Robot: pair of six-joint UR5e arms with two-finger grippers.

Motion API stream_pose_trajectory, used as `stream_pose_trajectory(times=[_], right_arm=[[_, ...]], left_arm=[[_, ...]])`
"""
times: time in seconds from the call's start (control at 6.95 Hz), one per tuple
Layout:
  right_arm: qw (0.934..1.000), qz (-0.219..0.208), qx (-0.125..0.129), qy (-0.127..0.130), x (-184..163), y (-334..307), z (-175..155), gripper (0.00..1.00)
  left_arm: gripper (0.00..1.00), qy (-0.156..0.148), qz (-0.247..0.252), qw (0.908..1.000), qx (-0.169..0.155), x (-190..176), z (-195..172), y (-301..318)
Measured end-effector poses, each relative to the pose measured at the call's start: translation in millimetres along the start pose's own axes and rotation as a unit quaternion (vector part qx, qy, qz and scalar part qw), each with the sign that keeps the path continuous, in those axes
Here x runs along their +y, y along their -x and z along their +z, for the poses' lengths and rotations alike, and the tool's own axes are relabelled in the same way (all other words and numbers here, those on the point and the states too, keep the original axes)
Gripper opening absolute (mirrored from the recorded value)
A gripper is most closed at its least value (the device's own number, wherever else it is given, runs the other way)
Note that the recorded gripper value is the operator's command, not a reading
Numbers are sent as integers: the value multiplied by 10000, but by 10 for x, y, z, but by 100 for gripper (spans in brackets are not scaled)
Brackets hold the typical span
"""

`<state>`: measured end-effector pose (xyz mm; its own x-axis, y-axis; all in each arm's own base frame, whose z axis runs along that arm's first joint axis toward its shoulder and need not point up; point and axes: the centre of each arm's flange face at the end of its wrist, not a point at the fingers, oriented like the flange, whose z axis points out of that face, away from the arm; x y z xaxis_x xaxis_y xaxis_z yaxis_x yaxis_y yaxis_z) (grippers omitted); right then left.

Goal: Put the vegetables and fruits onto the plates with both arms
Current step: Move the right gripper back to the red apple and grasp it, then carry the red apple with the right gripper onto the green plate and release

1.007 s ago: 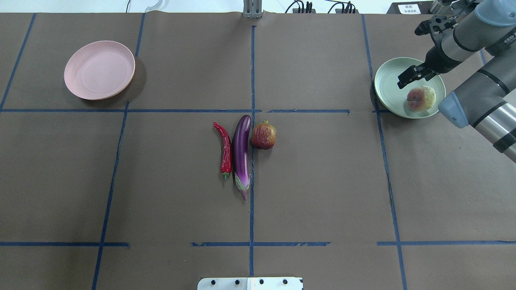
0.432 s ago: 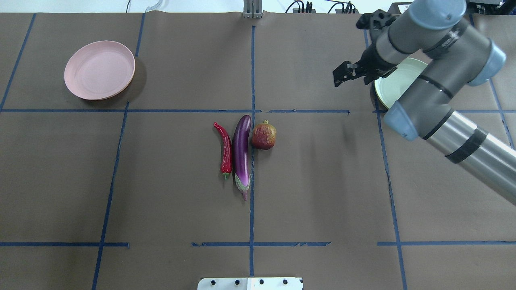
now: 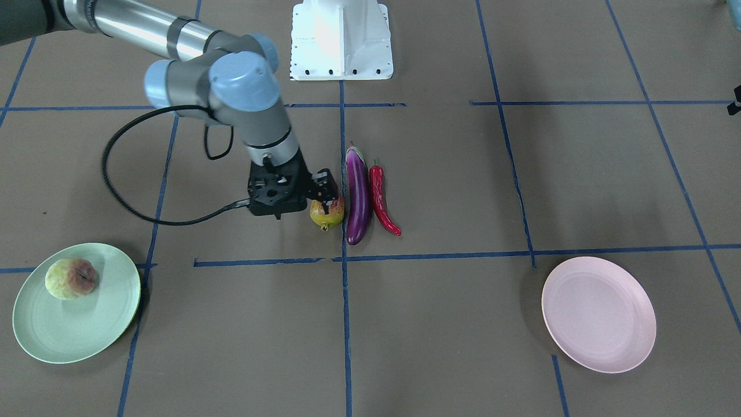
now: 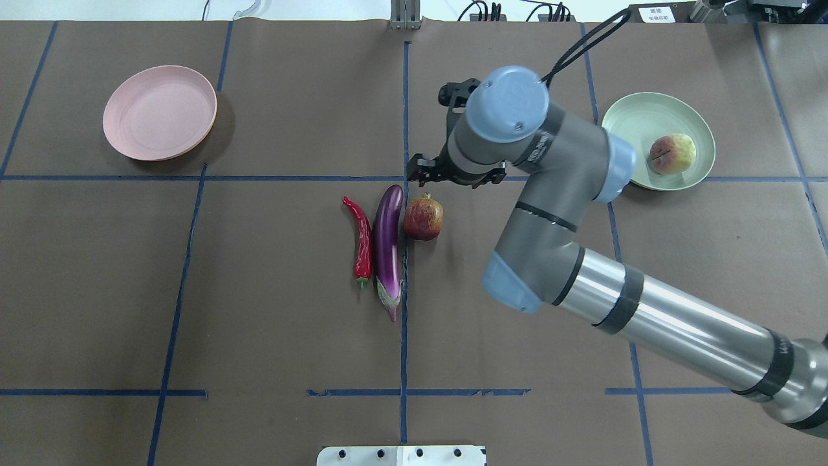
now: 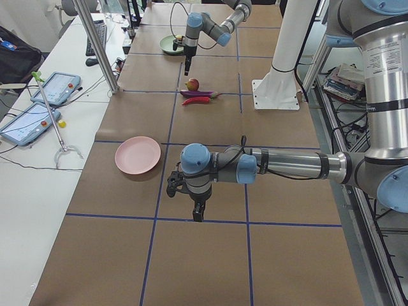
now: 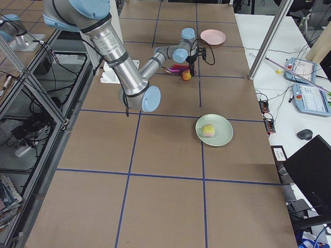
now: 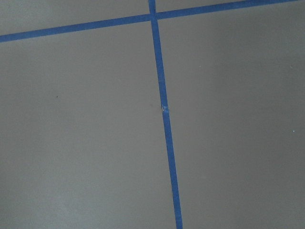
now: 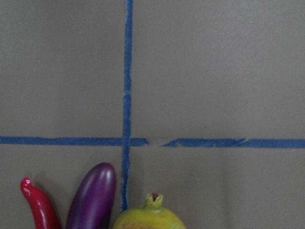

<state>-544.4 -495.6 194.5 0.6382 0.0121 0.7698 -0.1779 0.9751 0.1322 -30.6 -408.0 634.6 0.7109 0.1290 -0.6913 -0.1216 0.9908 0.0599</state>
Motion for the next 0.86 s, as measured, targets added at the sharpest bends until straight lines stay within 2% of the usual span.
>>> stream_pose_trajectory(times=[0.29, 0.58, 0.72, 0.86], right_arm=[[9995, 163, 254, -135, 306, 330, 114, 100], [9987, 61, 471, -173, 359, 320, 294, 99], [9983, -35, 563, -169, 366, 299, 380, 79], [9978, -81, 634, -166, 373, 312, 459, 27]], left_arm=[[100, 7, -7, 10000, 0, 2, 4, 4], [100, 10, -9, 10000, 0, 2, 5, 5], [100, 11, -11, 10000, 1, 3, 6, 5], [100, 14, -13, 10000, 1, 3, 6, 6]])
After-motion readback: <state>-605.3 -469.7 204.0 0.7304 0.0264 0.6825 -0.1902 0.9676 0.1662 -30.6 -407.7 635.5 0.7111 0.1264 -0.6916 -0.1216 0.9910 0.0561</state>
